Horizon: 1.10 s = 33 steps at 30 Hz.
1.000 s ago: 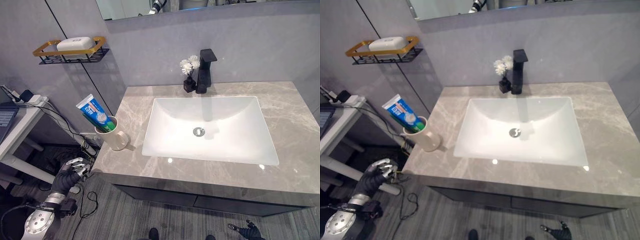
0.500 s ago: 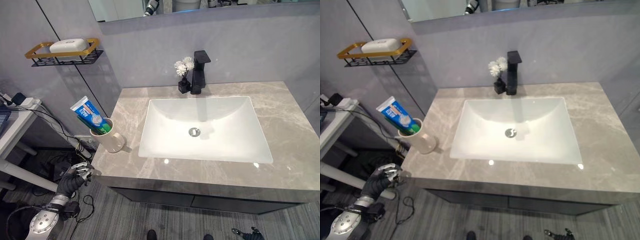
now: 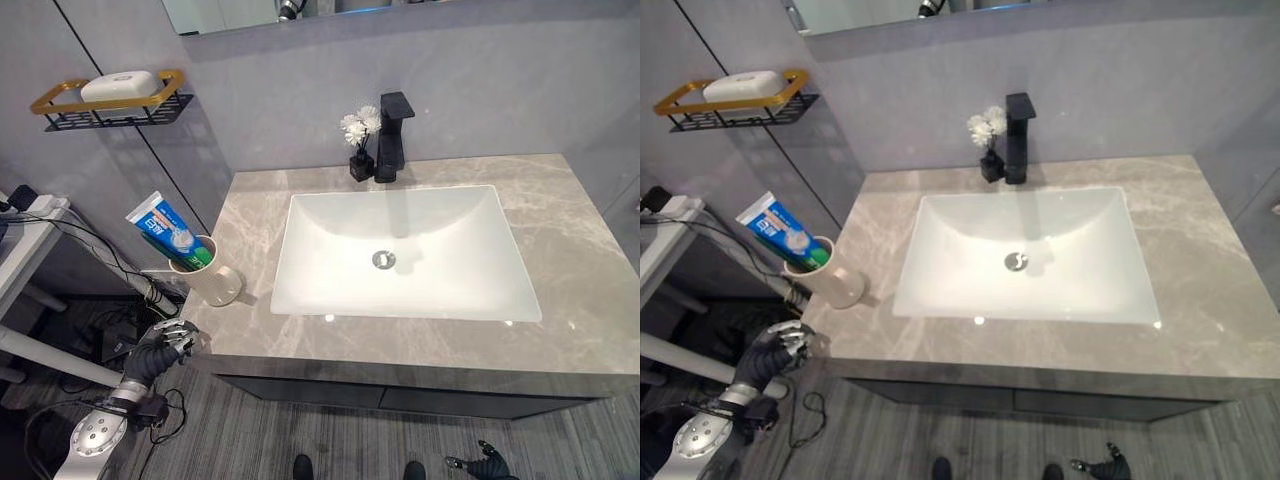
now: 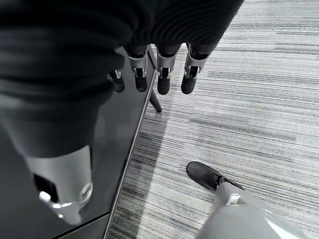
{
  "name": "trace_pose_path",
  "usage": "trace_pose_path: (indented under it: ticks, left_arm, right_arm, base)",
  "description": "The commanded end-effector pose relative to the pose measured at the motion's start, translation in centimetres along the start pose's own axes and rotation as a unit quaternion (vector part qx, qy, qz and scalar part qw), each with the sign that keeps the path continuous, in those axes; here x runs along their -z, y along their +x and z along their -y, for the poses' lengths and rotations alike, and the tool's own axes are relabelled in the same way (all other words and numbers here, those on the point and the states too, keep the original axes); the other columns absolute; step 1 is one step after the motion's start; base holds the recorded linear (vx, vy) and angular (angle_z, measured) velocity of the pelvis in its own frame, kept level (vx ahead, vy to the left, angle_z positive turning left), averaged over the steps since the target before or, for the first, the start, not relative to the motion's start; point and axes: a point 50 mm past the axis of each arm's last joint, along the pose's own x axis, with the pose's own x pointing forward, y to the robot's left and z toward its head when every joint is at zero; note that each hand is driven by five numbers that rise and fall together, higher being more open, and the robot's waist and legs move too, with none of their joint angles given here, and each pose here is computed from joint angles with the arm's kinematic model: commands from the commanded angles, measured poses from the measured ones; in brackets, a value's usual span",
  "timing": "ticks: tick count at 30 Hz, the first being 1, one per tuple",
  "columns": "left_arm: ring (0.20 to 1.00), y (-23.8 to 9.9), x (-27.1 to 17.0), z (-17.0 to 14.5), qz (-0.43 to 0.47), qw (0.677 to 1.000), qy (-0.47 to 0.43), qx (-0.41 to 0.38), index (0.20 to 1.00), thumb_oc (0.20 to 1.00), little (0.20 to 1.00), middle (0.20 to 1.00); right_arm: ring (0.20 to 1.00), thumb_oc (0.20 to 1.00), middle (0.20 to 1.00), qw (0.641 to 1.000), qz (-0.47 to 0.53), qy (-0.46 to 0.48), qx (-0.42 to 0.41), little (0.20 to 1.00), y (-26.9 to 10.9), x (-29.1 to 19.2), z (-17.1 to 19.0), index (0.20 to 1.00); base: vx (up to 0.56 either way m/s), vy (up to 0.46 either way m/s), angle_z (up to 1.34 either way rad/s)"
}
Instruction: Put brush and paste in cup on sink, flatten towel.
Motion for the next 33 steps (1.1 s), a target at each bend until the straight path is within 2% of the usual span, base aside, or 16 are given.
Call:
trace_pose_path:
  ticks: [1,24,33]
  left_arm:
    - [0.200,1.4,-3.2,-1.7,0.070,0.997,0.037,-0.026,0.200,0.200,0.200,0.200]
    - [0.200,3.2,-5.7,-2.3,0.121,0.990,0.048,-0.051,0.200,0.200,0.200,0.200]
    - [0.200,4.5,-4.4,-1.7,0.109,0.990,-0.004,-0.086,0.200,0.200,0.200,0.200]
  right_arm:
    - [1.000,1.000,1.000,0.999,0.033,-0.001,-0.003,1.000,0.4,-2.2,-0.3,1.000]
    - [1.000,1.000,1.000,0.998,0.066,-0.014,-0.002,1.000,0.7,-4.2,0.0,1.000]
    - [1.000,1.000,1.000,0.997,0.076,-0.009,-0.001,1.000,0.8,-5.1,-0.4,1.000]
  base:
    - [0.00,0.000,0.00]
    - [0.01,0.007,-0.05]
    - [0.01,0.000,-0.07]
